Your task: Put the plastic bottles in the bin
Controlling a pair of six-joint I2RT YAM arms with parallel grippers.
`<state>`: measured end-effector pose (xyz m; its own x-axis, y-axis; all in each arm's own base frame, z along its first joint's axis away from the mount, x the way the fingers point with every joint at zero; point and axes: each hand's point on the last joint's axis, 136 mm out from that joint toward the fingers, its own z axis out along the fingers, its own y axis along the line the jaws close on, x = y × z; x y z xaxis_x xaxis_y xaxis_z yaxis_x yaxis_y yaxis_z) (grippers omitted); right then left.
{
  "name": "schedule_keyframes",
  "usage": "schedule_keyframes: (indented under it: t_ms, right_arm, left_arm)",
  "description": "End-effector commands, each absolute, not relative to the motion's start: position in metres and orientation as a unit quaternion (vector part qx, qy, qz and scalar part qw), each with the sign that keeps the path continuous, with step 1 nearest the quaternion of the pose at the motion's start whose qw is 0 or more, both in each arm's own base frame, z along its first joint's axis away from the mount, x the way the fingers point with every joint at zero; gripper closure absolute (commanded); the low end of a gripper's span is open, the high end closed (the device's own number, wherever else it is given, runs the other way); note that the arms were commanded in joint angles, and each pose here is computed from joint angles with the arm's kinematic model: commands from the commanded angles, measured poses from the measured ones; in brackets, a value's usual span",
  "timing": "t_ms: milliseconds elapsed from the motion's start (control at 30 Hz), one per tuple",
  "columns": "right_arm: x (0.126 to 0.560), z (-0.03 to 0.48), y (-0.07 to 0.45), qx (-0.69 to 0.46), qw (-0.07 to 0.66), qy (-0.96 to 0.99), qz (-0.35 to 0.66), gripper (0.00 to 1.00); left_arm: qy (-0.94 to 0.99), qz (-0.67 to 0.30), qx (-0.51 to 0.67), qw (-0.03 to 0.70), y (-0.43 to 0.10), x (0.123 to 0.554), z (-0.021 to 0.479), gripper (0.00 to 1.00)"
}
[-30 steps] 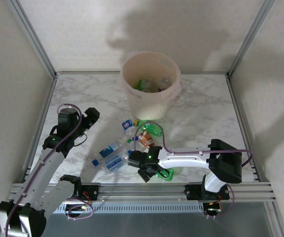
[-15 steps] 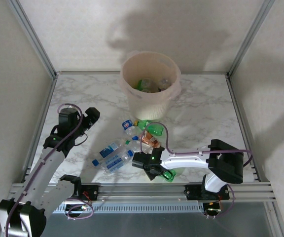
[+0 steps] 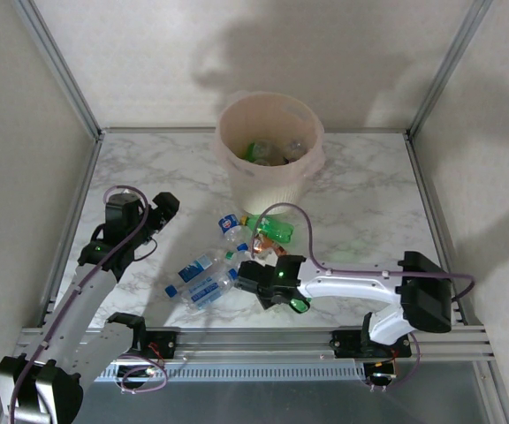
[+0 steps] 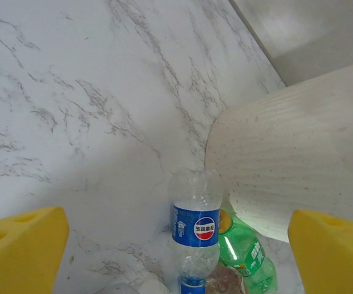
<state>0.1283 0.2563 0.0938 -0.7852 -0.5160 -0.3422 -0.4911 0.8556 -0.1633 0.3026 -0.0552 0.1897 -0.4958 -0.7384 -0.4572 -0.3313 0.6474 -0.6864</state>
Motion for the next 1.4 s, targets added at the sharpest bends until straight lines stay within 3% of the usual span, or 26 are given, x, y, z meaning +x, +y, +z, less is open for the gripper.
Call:
schedule_keyframes:
  t_ms: [0,300,567,833,967,1133,1367]
  right_arm:
    - [0.147,0.139,0.257,-0.237,0.250,0.938,-0.028,0.46]
    - [0.193,0.250,0.272,-0.176,0.372,0.909,0.073,0.48]
    - [0.287,0.390,0.256,-0.048,0.515,0.839,0.172,0.48]
    - [0.362,0.479,0.254,-0.011,0.574,0.795,0.197,0.47]
    - [0.405,0.479,0.244,0.016,0.564,0.804,0.187,0.47]
    - [0.448,0.439,0.230,0.043,0.521,0.835,0.173,0.48]
    - [0.472,0.384,0.224,0.045,0.486,0.860,0.147,0.45]
  left_arm:
    - [0.820,-0.275,-0.324,0.384,-0.059,0.304,0.189,0.07]
    - [0.810,-0.295,-0.320,0.392,-0.063,0.309,0.201,0.07]
    - [0.806,-0.312,-0.313,0.395,-0.074,0.314,0.208,0.08]
    - [0.809,-0.300,-0.303,0.404,-0.073,0.312,0.216,0.08]
    - [0.806,-0.310,-0.298,0.407,-0.077,0.312,0.219,0.08]
    - [0.809,-0.316,-0.279,0.409,-0.088,0.310,0.223,0.08]
    - [0.824,-0.296,-0.254,0.411,-0.096,0.305,0.220,0.08]
